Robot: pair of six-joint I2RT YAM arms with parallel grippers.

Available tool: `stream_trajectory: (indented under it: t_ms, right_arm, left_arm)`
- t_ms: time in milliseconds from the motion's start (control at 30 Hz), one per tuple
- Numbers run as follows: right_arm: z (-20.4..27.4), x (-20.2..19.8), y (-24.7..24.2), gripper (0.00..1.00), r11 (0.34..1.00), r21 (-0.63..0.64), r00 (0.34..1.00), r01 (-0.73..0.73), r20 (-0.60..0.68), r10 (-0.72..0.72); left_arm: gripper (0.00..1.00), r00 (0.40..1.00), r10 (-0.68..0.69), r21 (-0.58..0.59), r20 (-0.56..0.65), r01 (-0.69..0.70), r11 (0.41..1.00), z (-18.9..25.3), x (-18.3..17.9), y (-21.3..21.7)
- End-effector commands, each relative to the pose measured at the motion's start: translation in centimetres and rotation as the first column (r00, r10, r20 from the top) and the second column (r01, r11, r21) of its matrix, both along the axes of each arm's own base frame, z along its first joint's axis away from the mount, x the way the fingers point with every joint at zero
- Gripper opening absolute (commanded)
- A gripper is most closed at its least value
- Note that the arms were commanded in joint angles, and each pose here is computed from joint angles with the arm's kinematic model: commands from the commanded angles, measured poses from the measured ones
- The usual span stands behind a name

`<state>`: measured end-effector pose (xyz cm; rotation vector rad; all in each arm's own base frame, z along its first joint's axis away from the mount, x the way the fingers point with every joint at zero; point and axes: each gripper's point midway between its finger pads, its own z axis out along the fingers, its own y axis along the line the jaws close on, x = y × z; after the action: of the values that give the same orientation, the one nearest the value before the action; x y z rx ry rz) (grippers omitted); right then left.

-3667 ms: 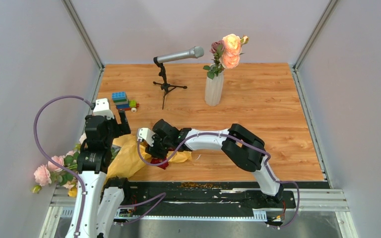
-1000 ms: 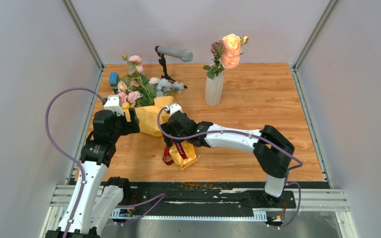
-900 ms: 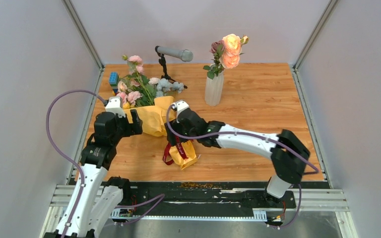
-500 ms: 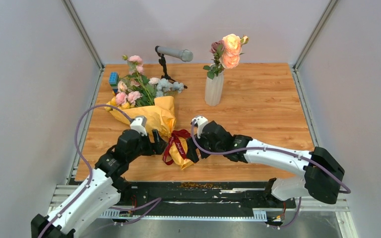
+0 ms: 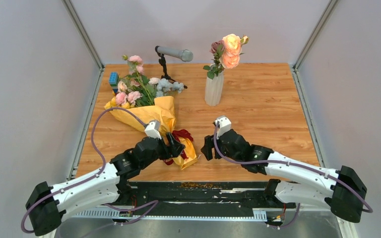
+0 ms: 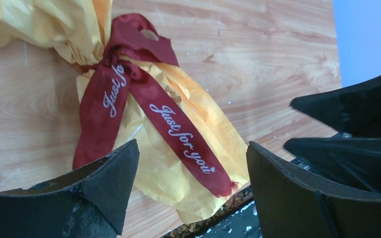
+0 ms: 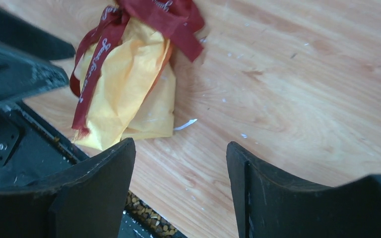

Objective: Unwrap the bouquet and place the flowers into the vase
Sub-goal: Adjust the fake flower at the center of the board, then untie the ribbon from the wrapping paper.

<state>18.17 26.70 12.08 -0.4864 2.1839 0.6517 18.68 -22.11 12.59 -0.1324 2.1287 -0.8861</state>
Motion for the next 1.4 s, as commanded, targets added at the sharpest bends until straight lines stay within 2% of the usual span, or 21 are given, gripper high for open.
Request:
stream_trajectory:
  t_ms: [0,333,633,700,833,933,1233,1367]
  right_arm:
    - [2.1,2.1,-2.3,0.69,0.991,0.018,0.984,0.135,0.112,-0.136]
    - [1.7,1.8,-4.2,0.7,0.985,0.004,0.975,0.173,0.139,-0.172]
    - [1.5,1.6,-4.6,0.7,0.984,0.0,0.975,0.175,0.135,-0.174]
    - [1.6,1.5,-4.6,0.7,0.985,0.003,0.976,0.173,0.135,-0.172]
    - [1.9,1.4,-4.3,0.7,0.988,0.019,0.979,0.156,0.13,-0.157]
    - [2.0,1.2,-3.7,0.71,0.991,0.032,0.982,0.133,0.128,-0.136]
    - [2.4,1.4,0.5,0.78,0.998,0.06,0.993,-0.014,0.121,0.006]
    - [1.6,3.1,1.6,0.76,0.995,0.088,0.995,-0.045,0.095,0.036]
  left_arm:
    - [0.86,0.997,0.075,-0.066,-0.011,-0.076,0.995,0.5,0.5,-1.4]
    - [0.61,0.994,0.1,-0.011,-0.042,-0.101,0.995,-1.4,0.5,-1.7]
    - [0.51,0.995,0.095,0.031,-0.039,-0.094,0.995,-2.3,0.5,-1.4]
    - [0.44,0.995,0.095,0.029,-0.041,-0.094,0.995,-2.4,0.5,-1.4]
    - [0.24,0.993,0.112,0.014,-0.047,-0.112,0.994,-2.7,0.2,-0.8]
    - [0.14,0.991,0.133,0.003,-0.024,-0.133,0.991,-2.1,0.4,-0.1]
    - [0.09,0.999,0.044,0.117,-0.012,-0.043,0.992,-1.9,-0.5,1.0]
    - [0.01,0.999,0.001,0.121,-0.042,0.004,0.993,-2.3,-0.3,1.1]
